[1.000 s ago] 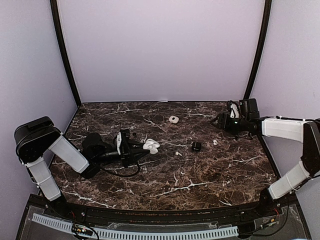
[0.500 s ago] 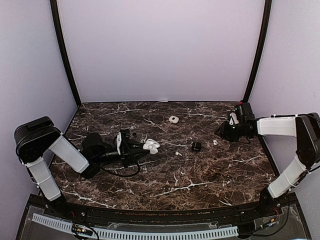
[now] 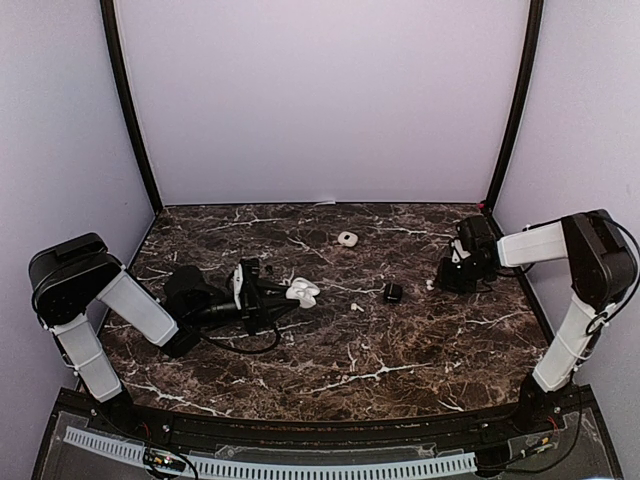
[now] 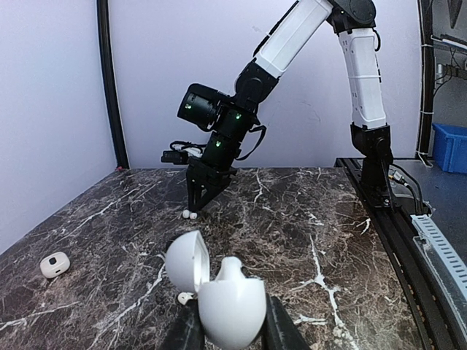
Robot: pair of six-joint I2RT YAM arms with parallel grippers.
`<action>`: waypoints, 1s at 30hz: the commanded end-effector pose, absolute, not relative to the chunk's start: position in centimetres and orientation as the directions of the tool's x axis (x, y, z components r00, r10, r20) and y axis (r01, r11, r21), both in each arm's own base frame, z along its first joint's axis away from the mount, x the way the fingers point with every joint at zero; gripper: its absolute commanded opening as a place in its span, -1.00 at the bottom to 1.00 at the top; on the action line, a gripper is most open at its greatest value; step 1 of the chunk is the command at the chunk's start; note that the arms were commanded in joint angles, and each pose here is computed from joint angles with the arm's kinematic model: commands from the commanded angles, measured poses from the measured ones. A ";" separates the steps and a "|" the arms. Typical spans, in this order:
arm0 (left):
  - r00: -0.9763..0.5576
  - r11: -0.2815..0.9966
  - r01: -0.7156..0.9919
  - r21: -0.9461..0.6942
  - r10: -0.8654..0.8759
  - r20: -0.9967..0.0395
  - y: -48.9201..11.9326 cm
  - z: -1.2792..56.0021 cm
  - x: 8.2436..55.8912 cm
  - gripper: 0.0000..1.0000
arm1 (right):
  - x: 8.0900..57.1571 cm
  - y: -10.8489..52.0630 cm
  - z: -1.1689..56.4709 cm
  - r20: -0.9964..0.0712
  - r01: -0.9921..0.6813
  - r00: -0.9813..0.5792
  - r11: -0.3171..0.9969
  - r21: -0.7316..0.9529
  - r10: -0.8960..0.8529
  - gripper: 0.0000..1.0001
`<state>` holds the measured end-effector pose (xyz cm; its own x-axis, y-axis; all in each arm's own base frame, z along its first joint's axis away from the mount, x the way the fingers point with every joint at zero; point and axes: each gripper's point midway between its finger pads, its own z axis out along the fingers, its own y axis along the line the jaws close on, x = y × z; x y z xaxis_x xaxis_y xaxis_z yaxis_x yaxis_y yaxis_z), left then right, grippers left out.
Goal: Insert the wireless bluetooth earbuds into the charging case
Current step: Pick up the right earbud from the center of the board.
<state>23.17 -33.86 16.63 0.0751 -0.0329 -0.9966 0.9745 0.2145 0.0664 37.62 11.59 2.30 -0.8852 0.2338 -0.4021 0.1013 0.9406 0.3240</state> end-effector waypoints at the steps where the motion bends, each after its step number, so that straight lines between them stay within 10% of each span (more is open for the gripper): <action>1: 0.098 0.203 0.975 0.086 -0.048 -0.994 -33.9 17.3 22.8 -1.00 | 38.0 11.6 1.9 -0.414 0.094 -0.883 0.946 0.309 0.222 -0.52; 30: 0.094 0.194 0.977 0.083 -0.045 -0.995 -34.1 17.2 22.8 -1.00 | 38.0 15.6 2.3 -0.412 -0.056 -0.902 0.909 0.414 0.132 -0.65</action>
